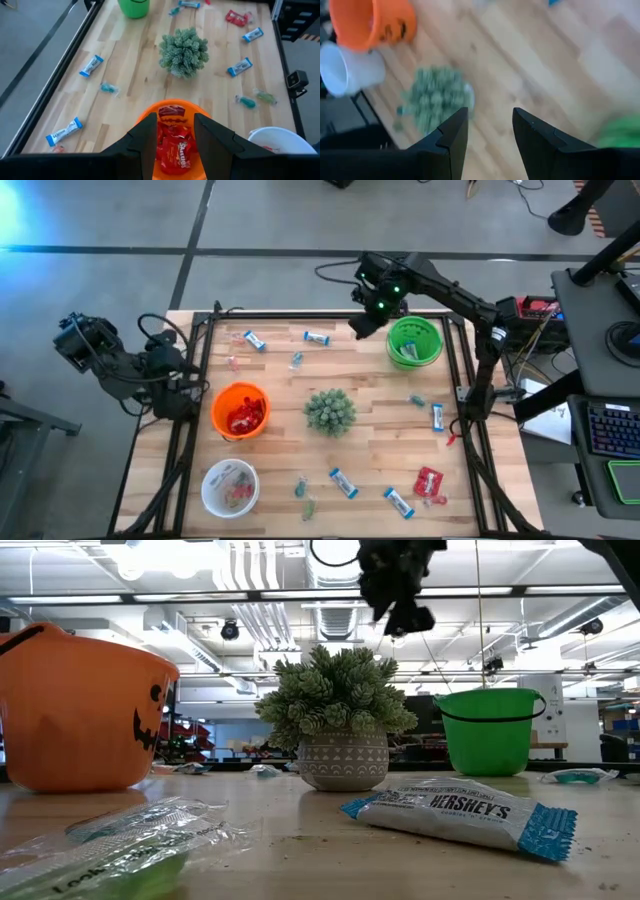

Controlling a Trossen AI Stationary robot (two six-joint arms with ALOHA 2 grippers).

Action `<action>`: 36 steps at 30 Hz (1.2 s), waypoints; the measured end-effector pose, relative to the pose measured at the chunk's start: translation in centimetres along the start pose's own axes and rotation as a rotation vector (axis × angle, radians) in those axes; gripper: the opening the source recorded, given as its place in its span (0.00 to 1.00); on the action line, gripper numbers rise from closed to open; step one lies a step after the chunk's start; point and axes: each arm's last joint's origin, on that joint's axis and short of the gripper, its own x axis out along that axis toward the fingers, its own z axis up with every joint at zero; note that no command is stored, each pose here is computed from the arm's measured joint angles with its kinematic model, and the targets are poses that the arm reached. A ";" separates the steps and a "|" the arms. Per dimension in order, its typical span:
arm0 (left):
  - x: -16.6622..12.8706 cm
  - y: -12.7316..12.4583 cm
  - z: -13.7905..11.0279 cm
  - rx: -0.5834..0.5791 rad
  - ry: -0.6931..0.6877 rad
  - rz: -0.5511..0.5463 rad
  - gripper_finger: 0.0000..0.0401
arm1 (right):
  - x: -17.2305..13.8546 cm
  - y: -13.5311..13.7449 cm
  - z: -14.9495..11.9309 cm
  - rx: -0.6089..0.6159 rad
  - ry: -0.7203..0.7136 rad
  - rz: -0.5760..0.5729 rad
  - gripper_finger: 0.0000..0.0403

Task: Sort candy
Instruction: Put the white chocolate into the green bucket

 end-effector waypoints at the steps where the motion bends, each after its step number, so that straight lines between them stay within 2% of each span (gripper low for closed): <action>1: -0.1 0.2 -0.1 -0.004 -0.004 -0.004 0.28 | -0.1 0.2 -0.3 -0.002 0.007 -0.019 0.37; 5: -0.6 0.8 -0.3 -0.013 -0.020 -0.016 0.28 | -0.3 0.7 -0.5 -0.012 -0.049 -0.140 0.38; 15: -1.5 2.1 -0.9 -0.008 -0.054 -0.043 0.28 | 1.3 1.0 3.4 -0.123 -0.298 -0.082 0.37; 19: -1.8 2.5 -1.1 -0.048 -0.063 -0.052 0.28 | 3.1 0.5 4.6 -0.172 -0.286 -0.069 0.38; 30: -1.6 2.2 -0.9 -0.101 -0.064 -0.035 0.28 | 9.7 -2.2 7.6 -0.282 -0.167 -0.124 0.43; 36: -1.2 1.8 -0.6 -0.122 -0.078 0.009 0.28 | 11.5 -2.9 9.3 -0.367 -0.162 -0.133 0.49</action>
